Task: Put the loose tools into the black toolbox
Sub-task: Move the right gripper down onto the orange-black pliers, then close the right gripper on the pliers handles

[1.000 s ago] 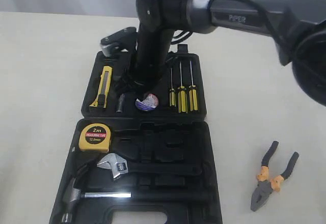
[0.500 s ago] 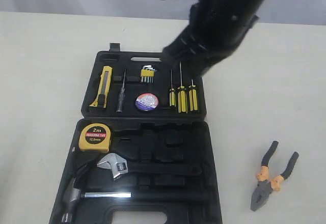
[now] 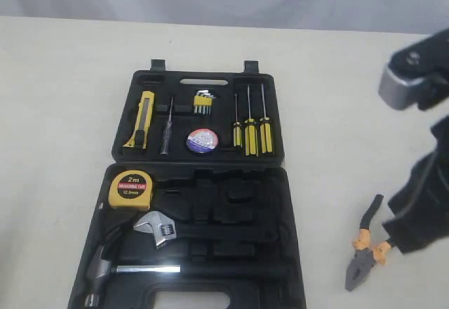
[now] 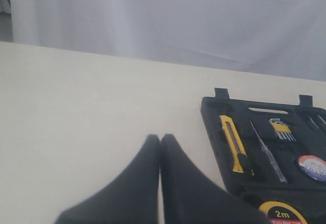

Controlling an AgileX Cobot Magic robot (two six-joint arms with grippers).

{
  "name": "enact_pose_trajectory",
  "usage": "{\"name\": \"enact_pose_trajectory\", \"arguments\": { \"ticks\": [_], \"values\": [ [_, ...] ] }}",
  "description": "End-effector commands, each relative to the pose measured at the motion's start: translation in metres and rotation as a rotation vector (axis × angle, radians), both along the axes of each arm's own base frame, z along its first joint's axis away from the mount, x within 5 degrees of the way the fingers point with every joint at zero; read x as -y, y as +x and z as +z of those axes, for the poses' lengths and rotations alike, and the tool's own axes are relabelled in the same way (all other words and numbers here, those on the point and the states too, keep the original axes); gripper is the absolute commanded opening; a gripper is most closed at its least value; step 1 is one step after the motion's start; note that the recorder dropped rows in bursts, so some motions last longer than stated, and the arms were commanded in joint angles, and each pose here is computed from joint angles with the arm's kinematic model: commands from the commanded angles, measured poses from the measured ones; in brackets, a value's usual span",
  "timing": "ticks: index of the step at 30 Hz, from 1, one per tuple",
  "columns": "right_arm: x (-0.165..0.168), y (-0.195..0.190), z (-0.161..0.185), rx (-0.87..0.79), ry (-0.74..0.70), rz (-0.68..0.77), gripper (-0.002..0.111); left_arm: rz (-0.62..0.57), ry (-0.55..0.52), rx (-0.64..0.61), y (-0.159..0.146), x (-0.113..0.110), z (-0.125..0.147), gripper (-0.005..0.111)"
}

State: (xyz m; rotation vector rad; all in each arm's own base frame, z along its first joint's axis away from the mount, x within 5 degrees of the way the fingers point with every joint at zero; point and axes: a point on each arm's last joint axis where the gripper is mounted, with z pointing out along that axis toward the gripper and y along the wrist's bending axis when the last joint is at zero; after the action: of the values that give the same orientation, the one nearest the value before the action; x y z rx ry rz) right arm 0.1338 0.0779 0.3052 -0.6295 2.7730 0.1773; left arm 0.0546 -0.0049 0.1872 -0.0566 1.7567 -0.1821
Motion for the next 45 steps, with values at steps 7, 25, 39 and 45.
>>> {"name": "enact_pose_trajectory", "arguments": {
  "ticks": [7, 25, 39, 45],
  "values": [
    [0.025, -0.031, -0.071, -0.132, -0.194, 0.143, -0.001, -0.005, 0.004, 0.001, 0.000, 0.000, 0.001, 0.000],
    [0.004, 0.020, -0.131, -0.193, -0.346, 0.386, -0.001, -0.005, 0.004, 0.001, 0.000, 0.000, 0.001, 0.000],
    [-0.009, 0.037, -0.135, 0.050, -0.543, 1.085, 0.010, -0.005, 0.004, 0.001, 0.000, 0.000, 0.001, 0.000],
    [-0.008, 0.038, -0.134, 0.061, -0.583, 1.188, 0.047, -0.005, 0.004, 0.001, 0.000, 0.000, 0.001, 0.000]
  ]
}}
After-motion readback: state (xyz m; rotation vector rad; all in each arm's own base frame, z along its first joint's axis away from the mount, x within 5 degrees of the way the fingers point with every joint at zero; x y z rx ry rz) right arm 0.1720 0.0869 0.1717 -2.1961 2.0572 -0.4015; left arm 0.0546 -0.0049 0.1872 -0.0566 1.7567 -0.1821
